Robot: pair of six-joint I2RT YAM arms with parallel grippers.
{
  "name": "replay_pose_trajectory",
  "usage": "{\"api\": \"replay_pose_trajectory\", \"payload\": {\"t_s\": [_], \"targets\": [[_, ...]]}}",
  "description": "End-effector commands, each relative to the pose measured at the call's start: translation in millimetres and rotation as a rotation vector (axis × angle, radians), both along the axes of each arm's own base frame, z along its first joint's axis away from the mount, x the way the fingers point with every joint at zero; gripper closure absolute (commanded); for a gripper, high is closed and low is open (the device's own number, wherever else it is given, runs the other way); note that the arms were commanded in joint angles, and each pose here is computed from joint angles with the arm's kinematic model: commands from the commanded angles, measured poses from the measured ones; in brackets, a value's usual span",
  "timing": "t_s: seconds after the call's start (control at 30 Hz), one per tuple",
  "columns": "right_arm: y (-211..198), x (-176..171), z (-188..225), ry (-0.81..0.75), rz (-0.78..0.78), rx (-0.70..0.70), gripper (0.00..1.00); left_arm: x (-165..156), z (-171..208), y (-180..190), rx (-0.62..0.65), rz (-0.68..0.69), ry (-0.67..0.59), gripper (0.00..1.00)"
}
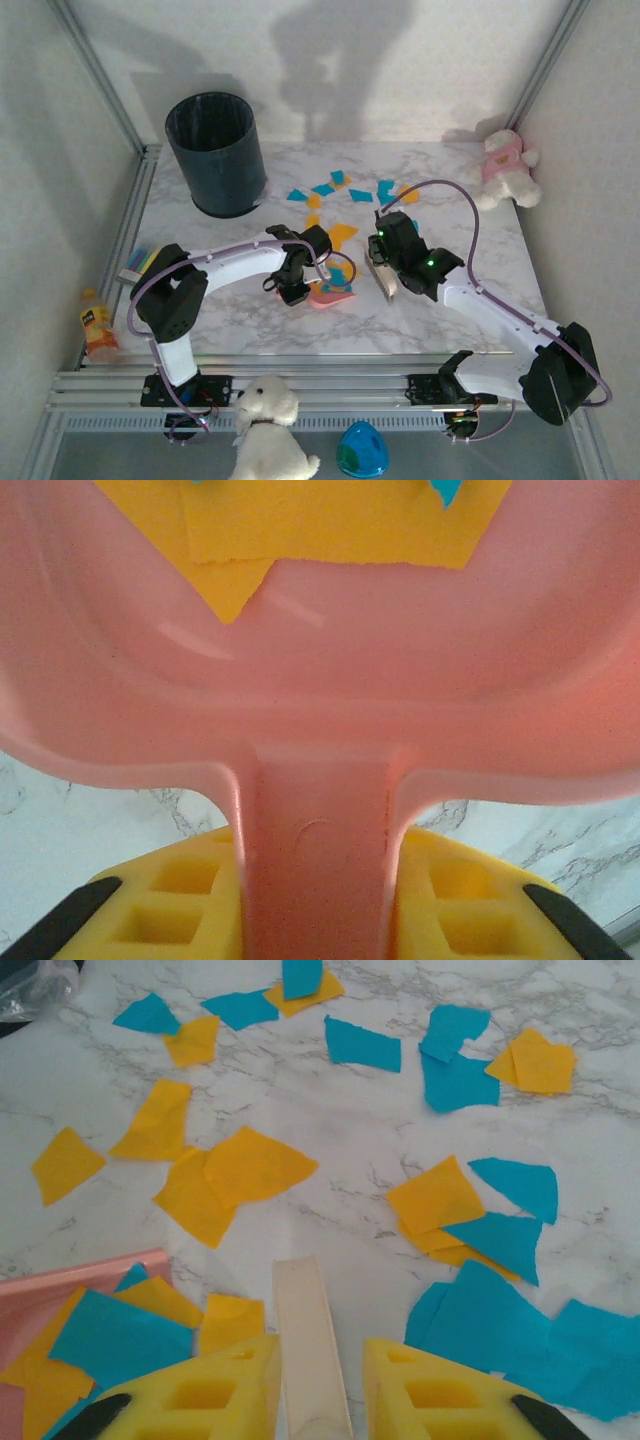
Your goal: Sweep away the paper scraps from the table
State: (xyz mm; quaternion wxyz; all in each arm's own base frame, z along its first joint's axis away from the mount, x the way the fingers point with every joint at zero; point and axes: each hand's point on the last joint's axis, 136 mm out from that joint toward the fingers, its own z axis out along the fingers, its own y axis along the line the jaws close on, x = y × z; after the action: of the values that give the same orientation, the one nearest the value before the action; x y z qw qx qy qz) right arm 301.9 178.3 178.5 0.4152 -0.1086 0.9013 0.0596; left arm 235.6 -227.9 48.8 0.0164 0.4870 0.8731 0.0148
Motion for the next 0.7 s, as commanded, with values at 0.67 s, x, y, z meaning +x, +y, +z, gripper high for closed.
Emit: {"api": "replay_pose_trajectory", "payload": {"t_s": [0.67], "targets": [[56,-8,-4,0.053,0.141,0.161,1.0,-6,4,-2,-0.001,-0.017,0.026,1.0]]}}
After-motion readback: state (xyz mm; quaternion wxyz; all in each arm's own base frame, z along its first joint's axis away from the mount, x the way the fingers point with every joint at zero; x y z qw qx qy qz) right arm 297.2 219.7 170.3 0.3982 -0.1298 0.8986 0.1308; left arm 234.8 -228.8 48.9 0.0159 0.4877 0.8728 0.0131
